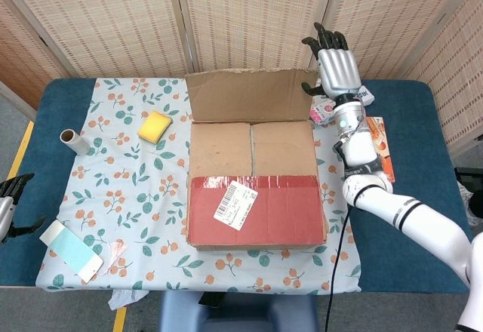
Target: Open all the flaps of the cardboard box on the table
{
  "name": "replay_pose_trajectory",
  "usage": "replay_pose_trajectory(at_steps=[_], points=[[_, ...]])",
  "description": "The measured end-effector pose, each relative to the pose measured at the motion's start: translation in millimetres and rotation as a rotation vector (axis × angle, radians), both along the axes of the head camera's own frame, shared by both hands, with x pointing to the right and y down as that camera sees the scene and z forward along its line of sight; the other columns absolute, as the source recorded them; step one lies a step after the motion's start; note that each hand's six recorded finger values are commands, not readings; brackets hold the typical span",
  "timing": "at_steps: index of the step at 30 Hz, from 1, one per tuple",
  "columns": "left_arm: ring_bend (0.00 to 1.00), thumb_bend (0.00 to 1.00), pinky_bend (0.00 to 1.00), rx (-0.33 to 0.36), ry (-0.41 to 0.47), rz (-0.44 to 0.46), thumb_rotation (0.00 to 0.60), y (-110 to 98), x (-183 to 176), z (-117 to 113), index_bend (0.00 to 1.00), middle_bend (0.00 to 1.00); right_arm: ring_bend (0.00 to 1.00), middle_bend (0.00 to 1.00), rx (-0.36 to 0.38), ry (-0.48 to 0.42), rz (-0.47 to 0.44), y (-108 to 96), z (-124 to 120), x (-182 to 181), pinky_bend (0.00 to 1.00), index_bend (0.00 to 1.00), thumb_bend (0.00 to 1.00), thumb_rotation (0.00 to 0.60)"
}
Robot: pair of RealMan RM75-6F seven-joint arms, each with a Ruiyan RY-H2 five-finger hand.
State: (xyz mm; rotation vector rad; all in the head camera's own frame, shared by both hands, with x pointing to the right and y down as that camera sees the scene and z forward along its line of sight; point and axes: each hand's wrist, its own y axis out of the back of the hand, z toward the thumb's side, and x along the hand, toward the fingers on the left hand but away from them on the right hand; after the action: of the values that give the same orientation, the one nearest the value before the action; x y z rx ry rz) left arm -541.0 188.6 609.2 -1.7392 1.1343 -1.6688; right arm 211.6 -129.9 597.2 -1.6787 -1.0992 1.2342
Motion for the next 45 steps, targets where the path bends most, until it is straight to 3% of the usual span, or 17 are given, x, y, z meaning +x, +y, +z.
replay_pose_trajectory(at_steps=[5, 10, 20, 31, 45], points=[[0.04, 0.33, 0.0, -0.002, -0.014, -0.021, 0.6, 1, -5, 1, 0.0, 0.1, 0.06, 0.0, -0.029, -0.051, 0.01, -4, 10, 4, 0.0, 0.18, 0.29, 0.6], [0.04, 0.33, 0.0, -0.001, -0.02, -0.027, 0.6, 3, -7, 0, 0.0, 0.1, 0.06, 0.0, -0.02, -0.076, -0.017, 5, 5, 10, 0.0, 0.18, 0.29, 0.6], [0.04, 0.33, 0.0, 0.007, -0.045, -0.012, 0.6, 1, -3, 1, 0.0, 0.1, 0.06, 0.0, -0.061, -0.146, -0.089, 56, -28, 42, 0.0, 0.18, 0.29, 0.6], [0.04, 0.33, 0.0, -0.019, -0.077, -0.019, 0.6, 0, -6, 9, 0.0, 0.1, 0.08, 0.01, -0.26, -0.359, -0.104, 108, -25, 67, 0.01, 0.18, 0.29, 0.6], [0.04, 0.33, 0.0, -0.038, -0.087, -0.02, 0.6, -1, -8, 16, 0.0, 0.08, 0.16, 0.09, -0.541, -0.753, -0.018, 147, -18, 75, 0.2, 0.18, 0.29, 0.6]])
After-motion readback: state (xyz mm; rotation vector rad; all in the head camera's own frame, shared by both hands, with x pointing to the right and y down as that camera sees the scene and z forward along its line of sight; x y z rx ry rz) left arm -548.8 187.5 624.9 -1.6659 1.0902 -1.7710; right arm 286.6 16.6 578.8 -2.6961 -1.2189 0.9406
